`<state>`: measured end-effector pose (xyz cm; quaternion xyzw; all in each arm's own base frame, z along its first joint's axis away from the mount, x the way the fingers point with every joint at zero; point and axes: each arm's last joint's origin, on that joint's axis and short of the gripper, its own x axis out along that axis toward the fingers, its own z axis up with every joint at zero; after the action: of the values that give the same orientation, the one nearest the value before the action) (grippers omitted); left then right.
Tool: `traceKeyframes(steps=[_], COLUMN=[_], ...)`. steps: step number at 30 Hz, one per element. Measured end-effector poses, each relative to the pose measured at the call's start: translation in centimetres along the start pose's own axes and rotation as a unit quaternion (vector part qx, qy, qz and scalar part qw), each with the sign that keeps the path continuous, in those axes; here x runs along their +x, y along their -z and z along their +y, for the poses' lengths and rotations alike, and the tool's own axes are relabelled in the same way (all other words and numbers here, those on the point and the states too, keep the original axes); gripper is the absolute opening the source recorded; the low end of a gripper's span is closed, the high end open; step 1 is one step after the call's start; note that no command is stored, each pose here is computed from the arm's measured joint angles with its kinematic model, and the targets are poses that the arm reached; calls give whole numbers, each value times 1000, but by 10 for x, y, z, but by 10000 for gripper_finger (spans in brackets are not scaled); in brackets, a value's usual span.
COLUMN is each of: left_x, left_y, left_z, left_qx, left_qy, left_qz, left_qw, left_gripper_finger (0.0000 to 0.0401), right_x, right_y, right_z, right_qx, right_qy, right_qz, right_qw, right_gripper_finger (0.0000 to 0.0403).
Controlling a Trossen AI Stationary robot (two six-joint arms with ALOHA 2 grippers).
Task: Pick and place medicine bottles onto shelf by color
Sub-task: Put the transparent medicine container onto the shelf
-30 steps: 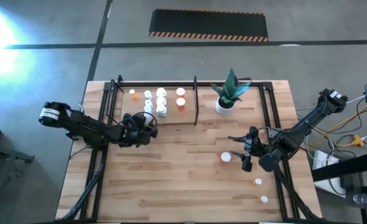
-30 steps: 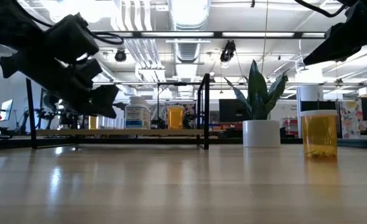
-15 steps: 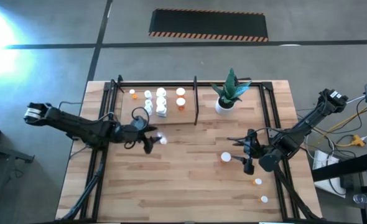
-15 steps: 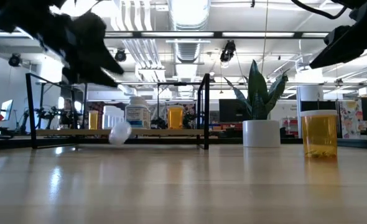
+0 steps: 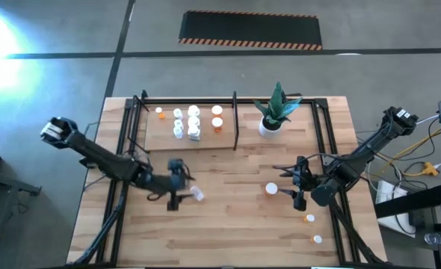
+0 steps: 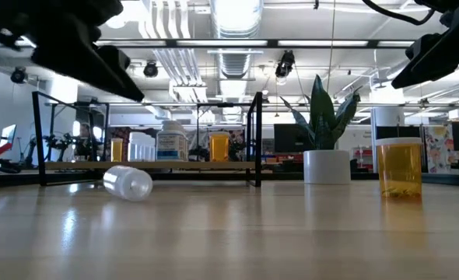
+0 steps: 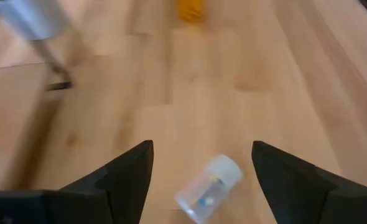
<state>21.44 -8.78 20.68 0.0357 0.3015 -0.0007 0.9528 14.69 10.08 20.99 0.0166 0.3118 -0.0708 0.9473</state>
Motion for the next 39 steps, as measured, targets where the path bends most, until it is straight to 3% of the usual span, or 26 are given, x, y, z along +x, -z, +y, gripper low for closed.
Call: traceKeyframes(steps=[4,7,15,23,39], left_x=[17,32,59,81,86], left_y=[-7,-14,-28,-31,-19], left_z=[-29,-44,-64,-76,-75], left_qx=[50,80,166,238,229], left_qy=[40,54,26,55,78], left_qz=[49,125,332,350,373], left_qw=[997,987,928,904,896], left_gripper_finger=[253,243,198,189,189], right_x=[0,0,0,0,0], right_y=[0,0,-1,-1,-1], right_z=[0,0,0,0,0], right_qx=[0,0,3,3,3], right_qy=[1,3,10,10,10], right_qz=[0,-2,-10,-10,-10], right_qw=[1000,1000,1000,1000,1000], right_gripper_finger=[244,244,244,244,244])
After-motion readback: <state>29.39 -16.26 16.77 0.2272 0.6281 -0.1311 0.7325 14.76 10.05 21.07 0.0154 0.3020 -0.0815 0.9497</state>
